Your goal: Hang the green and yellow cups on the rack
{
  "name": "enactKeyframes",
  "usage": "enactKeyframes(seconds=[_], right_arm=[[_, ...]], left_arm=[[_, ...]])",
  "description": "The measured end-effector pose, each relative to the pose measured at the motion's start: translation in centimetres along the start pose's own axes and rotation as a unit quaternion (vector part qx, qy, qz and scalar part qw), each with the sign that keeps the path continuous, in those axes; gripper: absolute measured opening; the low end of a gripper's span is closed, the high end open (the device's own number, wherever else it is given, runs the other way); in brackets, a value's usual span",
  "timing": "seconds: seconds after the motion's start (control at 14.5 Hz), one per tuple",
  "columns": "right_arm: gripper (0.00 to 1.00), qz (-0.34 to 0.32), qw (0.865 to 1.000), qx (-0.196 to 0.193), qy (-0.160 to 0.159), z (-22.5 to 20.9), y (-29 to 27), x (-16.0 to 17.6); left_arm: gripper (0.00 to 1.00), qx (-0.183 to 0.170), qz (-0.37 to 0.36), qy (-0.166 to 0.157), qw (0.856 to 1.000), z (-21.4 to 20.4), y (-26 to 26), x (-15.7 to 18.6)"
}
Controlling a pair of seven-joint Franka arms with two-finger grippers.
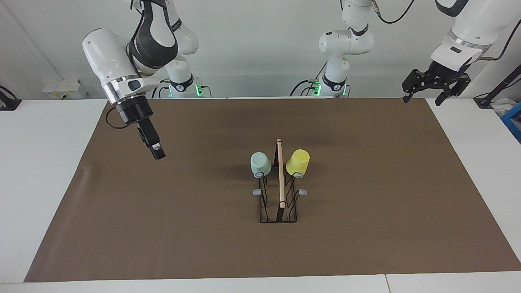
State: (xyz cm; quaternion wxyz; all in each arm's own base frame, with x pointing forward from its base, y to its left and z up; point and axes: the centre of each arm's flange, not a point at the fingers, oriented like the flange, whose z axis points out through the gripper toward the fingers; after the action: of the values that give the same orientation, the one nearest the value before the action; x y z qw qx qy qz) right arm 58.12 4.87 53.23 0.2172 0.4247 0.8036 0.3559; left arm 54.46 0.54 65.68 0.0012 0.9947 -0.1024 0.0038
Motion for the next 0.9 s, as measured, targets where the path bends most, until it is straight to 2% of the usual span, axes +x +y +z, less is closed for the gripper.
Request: enactKeyframes(seconds=[0.28, 0.48, 0.55, 0.69, 0.83, 0.9], right_arm=[[1.0, 0.107, 0.994, 0.024, 0.004, 0.2, 0.2, 0.5], [1.0, 0.238, 0.971, 0.037, -0.005, 0.3, 0.5, 1.0], [1.0, 0.283, 0.958, 0.041, -0.008, 0.3, 0.6, 1.3], [1.0, 0.379, 0.924, 0.055, -0.014, 0.5, 0.7, 1.7], [1.0, 0.473, 0.877, 0.08, -0.022, 0.6, 0.7, 2.2], [1.0, 0.521, 0.848, 0.092, -0.029, 0.6, 0.8, 2.4]], left_arm=[[1.0, 0.0, 0.0, 0.0, 1.0, 0.0, 0.0, 0.0], [1.0, 0.0, 0.0, 0.0, 1.0, 0.0, 0.0, 0.0], [1.0, 0.0, 0.0, 0.0, 1.0, 0.0, 0.0, 0.0], [1.0, 0.0, 0.0, 0.0, 1.0, 0.0, 0.0, 0.0], [1.0, 0.0, 0.0, 0.0, 1.0, 0.0, 0.0, 0.0], [1.0, 0.0, 0.0, 0.0, 1.0, 0.0, 0.0, 0.0]])
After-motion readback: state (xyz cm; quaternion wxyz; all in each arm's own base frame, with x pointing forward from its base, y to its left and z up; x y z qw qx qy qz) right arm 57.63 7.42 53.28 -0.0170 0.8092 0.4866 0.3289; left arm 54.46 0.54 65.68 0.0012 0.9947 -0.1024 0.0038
